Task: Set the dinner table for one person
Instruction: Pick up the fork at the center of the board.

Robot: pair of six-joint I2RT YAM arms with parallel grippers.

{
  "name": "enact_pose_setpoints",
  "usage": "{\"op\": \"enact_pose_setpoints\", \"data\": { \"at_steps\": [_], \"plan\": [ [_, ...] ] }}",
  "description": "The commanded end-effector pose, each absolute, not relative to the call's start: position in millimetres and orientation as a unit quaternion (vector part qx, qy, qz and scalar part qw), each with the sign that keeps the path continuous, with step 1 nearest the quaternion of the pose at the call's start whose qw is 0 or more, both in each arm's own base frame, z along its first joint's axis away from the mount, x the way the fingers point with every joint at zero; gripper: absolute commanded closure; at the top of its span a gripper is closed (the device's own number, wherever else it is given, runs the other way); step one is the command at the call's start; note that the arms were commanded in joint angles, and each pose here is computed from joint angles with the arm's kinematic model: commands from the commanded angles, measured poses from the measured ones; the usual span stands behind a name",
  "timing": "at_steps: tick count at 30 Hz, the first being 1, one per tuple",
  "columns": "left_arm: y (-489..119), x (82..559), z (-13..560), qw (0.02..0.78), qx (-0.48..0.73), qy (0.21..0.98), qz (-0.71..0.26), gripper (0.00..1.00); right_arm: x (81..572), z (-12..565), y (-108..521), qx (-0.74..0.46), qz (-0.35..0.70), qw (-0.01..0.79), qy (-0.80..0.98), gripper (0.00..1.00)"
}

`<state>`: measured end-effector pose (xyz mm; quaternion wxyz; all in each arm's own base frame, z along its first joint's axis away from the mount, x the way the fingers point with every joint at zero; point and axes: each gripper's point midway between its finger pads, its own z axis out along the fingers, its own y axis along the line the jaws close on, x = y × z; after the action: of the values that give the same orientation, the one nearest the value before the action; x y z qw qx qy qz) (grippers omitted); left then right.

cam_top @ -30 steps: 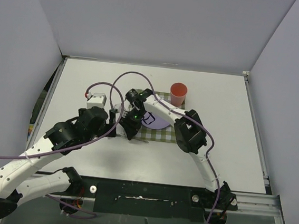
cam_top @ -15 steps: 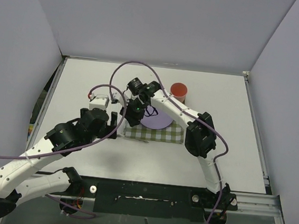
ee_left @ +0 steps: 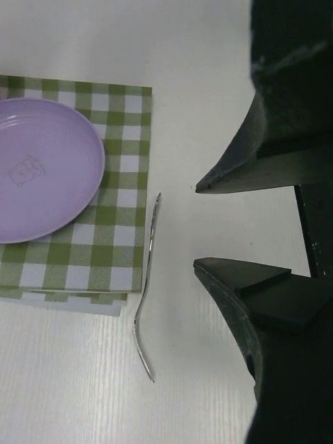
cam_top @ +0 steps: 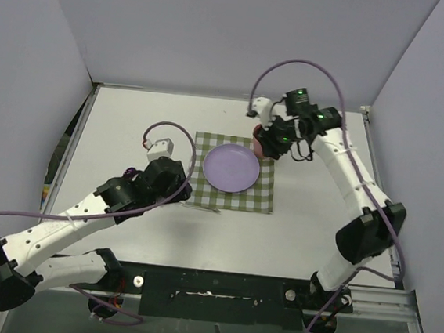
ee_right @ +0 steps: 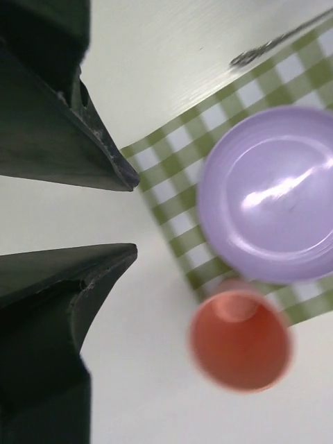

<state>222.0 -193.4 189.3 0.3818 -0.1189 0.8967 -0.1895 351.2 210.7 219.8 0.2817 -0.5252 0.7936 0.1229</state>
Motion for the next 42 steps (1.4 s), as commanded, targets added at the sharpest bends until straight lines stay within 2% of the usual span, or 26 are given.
{"op": "enact_pose_setpoints", "data": {
  "at_steps": [1, 4, 7, 10, 11, 12, 14, 15, 17, 19, 21, 23, 25, 27, 30, 32, 36, 39, 42],
  "plan": [
    [-229, 235, 210, 0.408, -0.001, 0.895, -0.182, 0.56, 334, 244, 145, -0.487, 0.097, 0.315, 0.809, 0.62],
    [-227, 211, 191, 0.341, 0.157, 0.925, -0.056, 0.49, 320, 242, 111, -0.469, 0.079, 0.325, 0.817, 0.62],
    [-226, 186, 168, 0.262, 0.252, 0.929, 0.065, 0.46, 311, 237, 87, -0.464, 0.053, 0.327, 0.822, 0.62],
    [-229, 170, 158, 0.194, 0.238, 0.94, 0.147, 0.47, 310, 235, 68, -0.459, 0.038, 0.324, 0.826, 0.62],
    [-233, 165, 156, 0.181, 0.21, 0.948, 0.154, 0.55, 312, 235, 63, -0.458, 0.035, 0.324, 0.827, 0.62],
    [-241, 160, 155, 0.174, 0.181, 0.957, 0.144, 0.65, 316, 235, 58, -0.456, 0.033, 0.323, 0.828, 0.62],
    [-257, 148, 155, 0.18, 0.113, 0.972, 0.096, 0.8, 321, 239, 52, -0.454, 0.037, 0.322, 0.83, 0.62],
    [-259, 143, 162, 0.201, 0.067, 0.975, 0.061, 0.84, 324, 241, 50, -0.453, 0.041, 0.322, 0.831, 0.62],
    [-258, 142, 165, 0.234, -0.02, 0.972, -0.019, 0.85, 329, 245, 50, -0.454, 0.046, 0.324, 0.829, 0.62],
    [-262, 151, 168, 0.28, -0.103, 0.945, -0.132, 0.76, 333, 247, 52, -0.455, 0.051, 0.326, 0.827, 0.62],
    [-275, 160, 178, 0.321, -0.139, 0.899, -0.265, 0.61, 337, 247, 55, -0.458, 0.059, 0.322, 0.827, 0.62],
    [-267, 165, 161, 0.346, -0.184, 0.857, -0.334, 0.48, 342, 248, 60, -0.461, 0.066, 0.317, 0.826, 0.62],
    [-256, 176, 163, 0.373, -0.244, 0.813, -0.376, 0.46, 348, 251, 64, -0.466, 0.067, 0.314, 0.825, 0.62],
    [-235, 185, 157, 0.385, -0.34, 0.769, -0.382, 0.5, 352, 254, 68, -0.473, 0.066, 0.312, 0.821, 0.62],
    [-204, 202, 141, 0.391, -0.505, 0.666, -0.385, 0.64, 354, 252, 74, -0.49, 0.059, 0.301, 0.816, 0.62],
    [-191, 216, 136, 0.395, -0.586, 0.608, -0.361, 0.78, 351, 247, 79, -0.504, 0.052, 0.288, 0.813, 0.62],
    [-188, 243, 145, 0.414, -0.641, 0.604, -0.23, 0.93, 337, 232, 96, -0.533, 0.049, 0.259, 0.804, 0.62],
    [-202, 261, 141, 0.39, -0.666, 0.606, -0.194, 0.95, 325, 220, 105, -0.558, 0.04, 0.232, 0.796, 0.62],
    [-220, 279, 141, 0.369, -0.686, 0.596, -0.197, 0.9, 318, 214, 111, -0.57, 0.037, 0.221, 0.791, 0.62]
  ]
}}
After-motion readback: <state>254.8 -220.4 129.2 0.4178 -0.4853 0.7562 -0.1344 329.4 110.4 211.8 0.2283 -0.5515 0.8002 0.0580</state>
